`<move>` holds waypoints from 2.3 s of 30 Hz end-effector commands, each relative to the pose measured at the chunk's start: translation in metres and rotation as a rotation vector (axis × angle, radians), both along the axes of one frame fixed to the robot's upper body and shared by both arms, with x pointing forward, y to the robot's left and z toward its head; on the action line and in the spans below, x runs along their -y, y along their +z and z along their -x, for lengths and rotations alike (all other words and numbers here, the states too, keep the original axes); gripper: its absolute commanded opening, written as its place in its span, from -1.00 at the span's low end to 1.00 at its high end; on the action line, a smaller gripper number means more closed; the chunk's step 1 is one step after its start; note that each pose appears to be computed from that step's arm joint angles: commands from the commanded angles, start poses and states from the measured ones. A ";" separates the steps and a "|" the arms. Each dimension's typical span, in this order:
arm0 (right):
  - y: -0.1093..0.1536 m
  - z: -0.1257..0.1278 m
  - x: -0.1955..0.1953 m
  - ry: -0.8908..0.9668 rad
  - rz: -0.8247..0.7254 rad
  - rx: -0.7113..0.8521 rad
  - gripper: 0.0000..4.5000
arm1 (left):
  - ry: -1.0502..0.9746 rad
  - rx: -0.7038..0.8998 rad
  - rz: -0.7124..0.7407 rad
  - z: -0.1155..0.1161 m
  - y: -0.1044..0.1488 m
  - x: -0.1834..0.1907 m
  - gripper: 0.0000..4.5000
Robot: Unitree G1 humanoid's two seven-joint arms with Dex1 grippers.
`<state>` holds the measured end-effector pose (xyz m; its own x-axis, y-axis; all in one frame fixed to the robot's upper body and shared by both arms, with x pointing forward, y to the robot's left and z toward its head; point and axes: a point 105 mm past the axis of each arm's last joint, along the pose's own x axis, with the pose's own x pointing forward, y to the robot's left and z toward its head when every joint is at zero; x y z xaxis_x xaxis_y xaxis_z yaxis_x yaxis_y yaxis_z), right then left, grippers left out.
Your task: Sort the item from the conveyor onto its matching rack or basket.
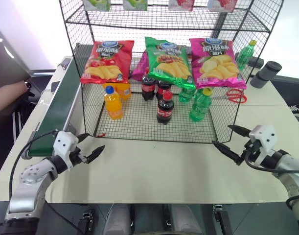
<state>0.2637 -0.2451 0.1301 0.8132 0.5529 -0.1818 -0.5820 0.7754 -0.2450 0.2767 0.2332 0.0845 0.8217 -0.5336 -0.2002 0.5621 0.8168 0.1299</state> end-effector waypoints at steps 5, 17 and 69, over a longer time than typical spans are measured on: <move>0.008 -0.003 -0.001 0.006 -0.003 0.041 0.99 | 0.031 0.055 -0.019 -0.001 0.011 -0.006 1.00; 0.002 -0.004 0.000 0.012 -0.006 0.039 0.99 | 0.041 0.055 -0.035 -0.002 0.010 -0.009 1.00; 0.035 -0.012 -0.049 0.074 -0.018 0.056 0.99 | 0.063 0.077 -0.028 0.006 0.014 0.000 1.00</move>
